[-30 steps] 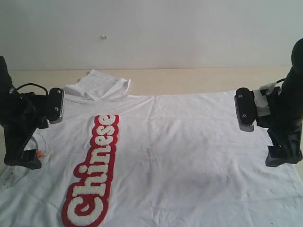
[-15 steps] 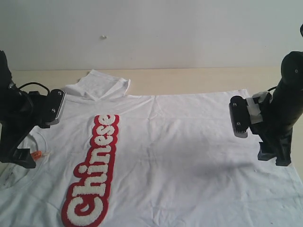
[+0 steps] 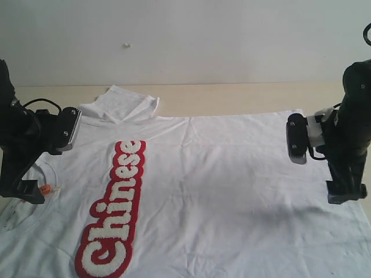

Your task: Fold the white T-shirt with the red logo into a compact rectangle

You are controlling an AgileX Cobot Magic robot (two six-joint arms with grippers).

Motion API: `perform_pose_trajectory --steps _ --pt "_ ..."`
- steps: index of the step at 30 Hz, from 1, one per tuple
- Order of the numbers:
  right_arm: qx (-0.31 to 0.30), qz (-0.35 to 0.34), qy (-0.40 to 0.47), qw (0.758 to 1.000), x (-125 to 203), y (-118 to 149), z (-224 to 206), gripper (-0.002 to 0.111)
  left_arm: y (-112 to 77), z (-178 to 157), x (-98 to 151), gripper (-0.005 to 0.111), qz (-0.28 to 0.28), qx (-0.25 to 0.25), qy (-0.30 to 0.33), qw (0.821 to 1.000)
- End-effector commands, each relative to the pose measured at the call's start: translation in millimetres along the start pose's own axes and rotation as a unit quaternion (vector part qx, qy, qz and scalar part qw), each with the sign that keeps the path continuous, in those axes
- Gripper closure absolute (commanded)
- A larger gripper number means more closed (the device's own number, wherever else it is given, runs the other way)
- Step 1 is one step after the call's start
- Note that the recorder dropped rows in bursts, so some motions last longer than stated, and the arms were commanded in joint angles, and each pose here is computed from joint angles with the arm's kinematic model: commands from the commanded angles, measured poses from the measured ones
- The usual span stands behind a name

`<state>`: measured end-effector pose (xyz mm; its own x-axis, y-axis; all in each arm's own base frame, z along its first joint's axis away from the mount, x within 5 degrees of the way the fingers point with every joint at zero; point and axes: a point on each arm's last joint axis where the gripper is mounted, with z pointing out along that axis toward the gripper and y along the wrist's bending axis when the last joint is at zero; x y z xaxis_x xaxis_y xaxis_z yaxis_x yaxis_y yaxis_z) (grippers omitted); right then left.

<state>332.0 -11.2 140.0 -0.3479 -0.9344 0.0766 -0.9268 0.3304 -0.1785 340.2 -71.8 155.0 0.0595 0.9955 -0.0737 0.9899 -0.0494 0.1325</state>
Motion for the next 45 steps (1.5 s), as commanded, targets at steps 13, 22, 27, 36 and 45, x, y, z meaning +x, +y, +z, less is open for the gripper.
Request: perform_pose_trajectory --steps 13,22,27,36,45 --pt "-0.001 -0.131 0.000 0.991 -3.5 -3.2 23.6 0.003 1.6 -1.7 -0.2 0.002 -0.003 -0.001 -0.004 1.000" --pt "-0.018 -0.155 -0.003 0.988 -6.6 -1.1 41.6 0.003 1.2 -1.5 -0.4 0.002 -0.005 0.001 -0.005 1.000" --pt "-0.041 -0.151 -0.001 0.988 -9.2 -1.4 56.3 0.011 1.0 -1.5 -0.6 0.002 -0.007 0.002 -0.007 1.000" --pt "-0.094 -0.127 -0.004 0.987 -13.4 3.0 75.8 0.050 0.8 -1.6 -1.3 0.002 -0.011 0.003 -0.010 1.000" --pt "-0.098 -0.119 -0.003 0.988 -13.5 3.9 77.0 0.102 -0.3 21.0 0.1 0.002 -0.012 0.033 -0.006 0.999"
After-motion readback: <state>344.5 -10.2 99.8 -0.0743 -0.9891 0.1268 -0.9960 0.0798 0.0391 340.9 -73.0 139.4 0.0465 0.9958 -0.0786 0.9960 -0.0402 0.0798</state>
